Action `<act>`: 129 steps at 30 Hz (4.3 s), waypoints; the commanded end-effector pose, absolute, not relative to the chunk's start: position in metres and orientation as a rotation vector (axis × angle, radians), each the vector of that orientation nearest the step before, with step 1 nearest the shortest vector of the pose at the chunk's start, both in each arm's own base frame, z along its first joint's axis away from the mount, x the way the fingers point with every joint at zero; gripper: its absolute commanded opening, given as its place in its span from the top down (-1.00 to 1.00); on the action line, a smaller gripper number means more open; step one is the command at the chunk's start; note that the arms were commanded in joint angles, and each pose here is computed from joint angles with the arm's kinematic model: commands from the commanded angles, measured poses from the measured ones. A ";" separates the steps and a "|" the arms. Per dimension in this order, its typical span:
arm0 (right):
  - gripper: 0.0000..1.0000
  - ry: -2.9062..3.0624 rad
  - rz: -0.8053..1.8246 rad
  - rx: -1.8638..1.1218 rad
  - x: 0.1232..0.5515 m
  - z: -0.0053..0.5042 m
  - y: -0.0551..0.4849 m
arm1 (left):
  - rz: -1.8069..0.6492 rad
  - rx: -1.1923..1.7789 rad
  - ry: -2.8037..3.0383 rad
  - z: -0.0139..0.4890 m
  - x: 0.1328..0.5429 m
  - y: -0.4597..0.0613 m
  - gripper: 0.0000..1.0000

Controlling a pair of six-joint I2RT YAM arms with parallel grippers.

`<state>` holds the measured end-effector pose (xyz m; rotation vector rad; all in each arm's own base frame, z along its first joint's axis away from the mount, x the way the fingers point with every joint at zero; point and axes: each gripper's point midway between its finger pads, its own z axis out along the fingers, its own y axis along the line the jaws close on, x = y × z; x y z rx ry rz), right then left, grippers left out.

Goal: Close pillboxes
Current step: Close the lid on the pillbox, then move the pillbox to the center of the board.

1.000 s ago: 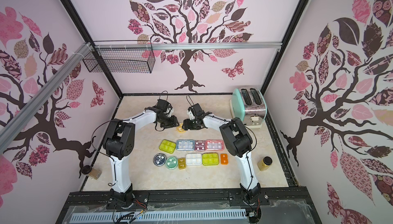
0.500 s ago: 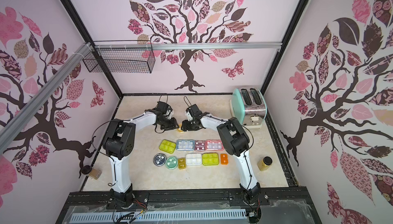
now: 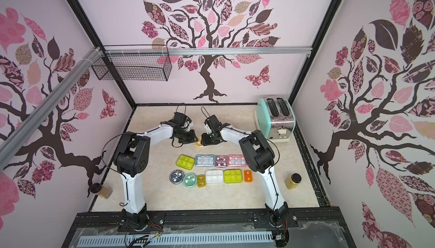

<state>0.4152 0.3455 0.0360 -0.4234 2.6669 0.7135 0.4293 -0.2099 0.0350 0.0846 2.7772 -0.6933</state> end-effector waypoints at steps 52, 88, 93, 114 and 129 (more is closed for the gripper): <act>-0.34 2.606 0.664 -0.411 0.412 0.107 0.296 | -0.616 0.147 2.676 0.114 0.388 -0.217 0.18; -0.27 2.440 0.760 0.282 0.323 0.109 0.129 | -0.759 0.573 2.512 0.077 0.511 -0.394 0.02; -0.28 2.450 0.755 0.280 0.318 0.104 0.128 | -0.762 0.629 2.448 0.073 0.509 -0.418 -0.03; -0.29 2.453 0.746 0.266 0.307 0.100 0.125 | -0.671 0.610 2.497 0.031 0.511 -0.424 0.28; -0.30 2.465 0.737 0.251 0.307 0.097 0.125 | -0.652 0.595 2.526 0.026 0.504 -0.416 0.74</act>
